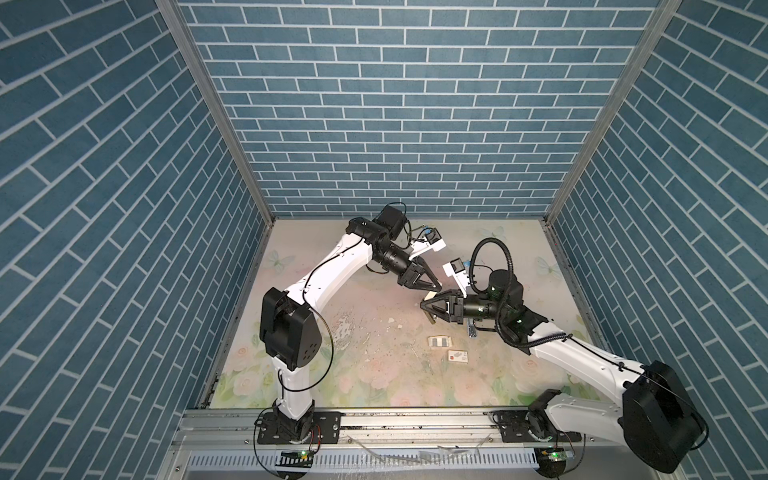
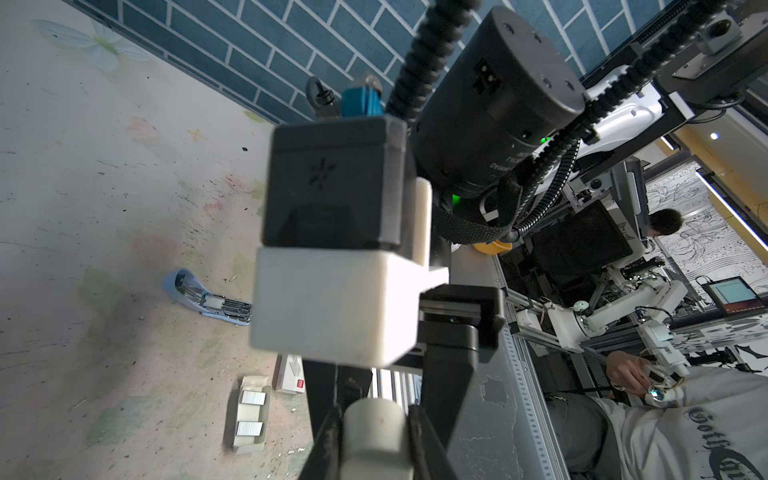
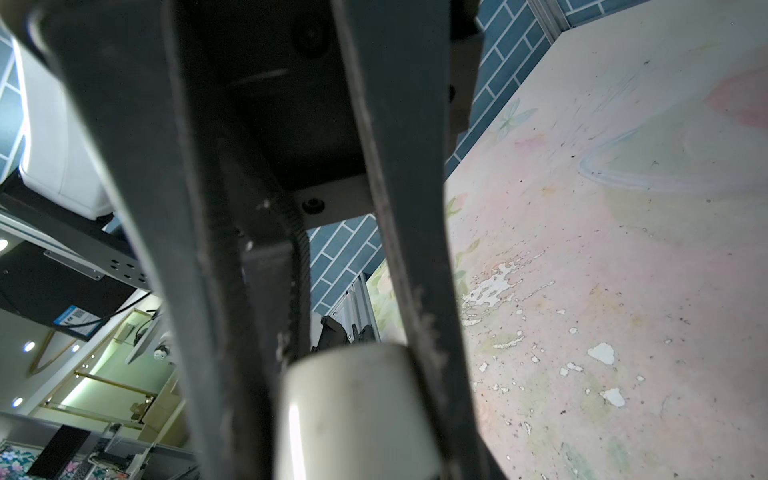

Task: Load the staples into the stapler
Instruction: 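Open the left gripper off the beige stapler while the right gripper holds it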

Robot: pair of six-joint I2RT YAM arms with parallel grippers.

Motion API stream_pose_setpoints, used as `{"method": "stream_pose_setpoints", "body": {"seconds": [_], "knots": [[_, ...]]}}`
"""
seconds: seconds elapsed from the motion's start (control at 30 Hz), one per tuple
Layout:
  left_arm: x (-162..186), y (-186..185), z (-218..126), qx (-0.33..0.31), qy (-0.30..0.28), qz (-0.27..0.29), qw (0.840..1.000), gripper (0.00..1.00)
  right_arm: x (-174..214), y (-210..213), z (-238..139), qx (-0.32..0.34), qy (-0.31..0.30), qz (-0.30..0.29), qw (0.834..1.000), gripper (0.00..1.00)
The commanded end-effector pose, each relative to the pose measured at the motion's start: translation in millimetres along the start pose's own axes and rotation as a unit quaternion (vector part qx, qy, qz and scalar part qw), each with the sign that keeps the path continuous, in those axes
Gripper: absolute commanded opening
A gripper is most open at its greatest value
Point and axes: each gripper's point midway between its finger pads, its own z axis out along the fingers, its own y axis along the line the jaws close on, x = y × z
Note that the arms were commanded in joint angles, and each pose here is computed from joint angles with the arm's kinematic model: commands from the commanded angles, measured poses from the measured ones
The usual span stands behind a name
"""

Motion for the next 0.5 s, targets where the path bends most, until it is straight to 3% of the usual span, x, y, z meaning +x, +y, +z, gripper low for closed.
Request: {"method": "stream_pose_setpoints", "body": {"seconds": [0.0, 0.13, 0.17, 0.3, 0.37, 0.47], "knots": [[-4.4, -14.9, -6.0, 0.011, -0.009, 0.008, 1.0, 0.07, -10.9, 3.9, 0.8, -0.003, -0.014, -0.002, 1.0, 0.29], [-3.1, -14.5, -6.3, 0.007, -0.008, 0.008, 1.0, 0.14, -12.5, 2.4, 1.0, 0.002, -0.017, -0.001, 1.0, 0.23], [-2.9, -14.4, -6.9, 0.005, -0.008, 0.008, 1.0, 0.2, -12.8, 2.3, 1.0, 0.003, -0.018, -0.001, 1.0, 0.21], [-3.3, -9.5, -10.4, -0.021, -0.01, 0.012, 1.0, 0.6, -14.6, 1.2, 1.4, 0.009, -0.017, 0.001, 1.0, 0.2], [-3.9, -3.5, -13.8, -0.046, -0.013, 0.016, 0.999, 0.7, -14.9, 0.0, 1.3, 0.014, -0.016, 0.004, 1.0, 0.19], [-3.1, 5.0, -24.2, -0.089, -0.009, 0.027, 0.996, 0.76, -13.1, -5.3, 1.7, 0.028, -0.01, 0.011, 0.999, 0.19]]}}
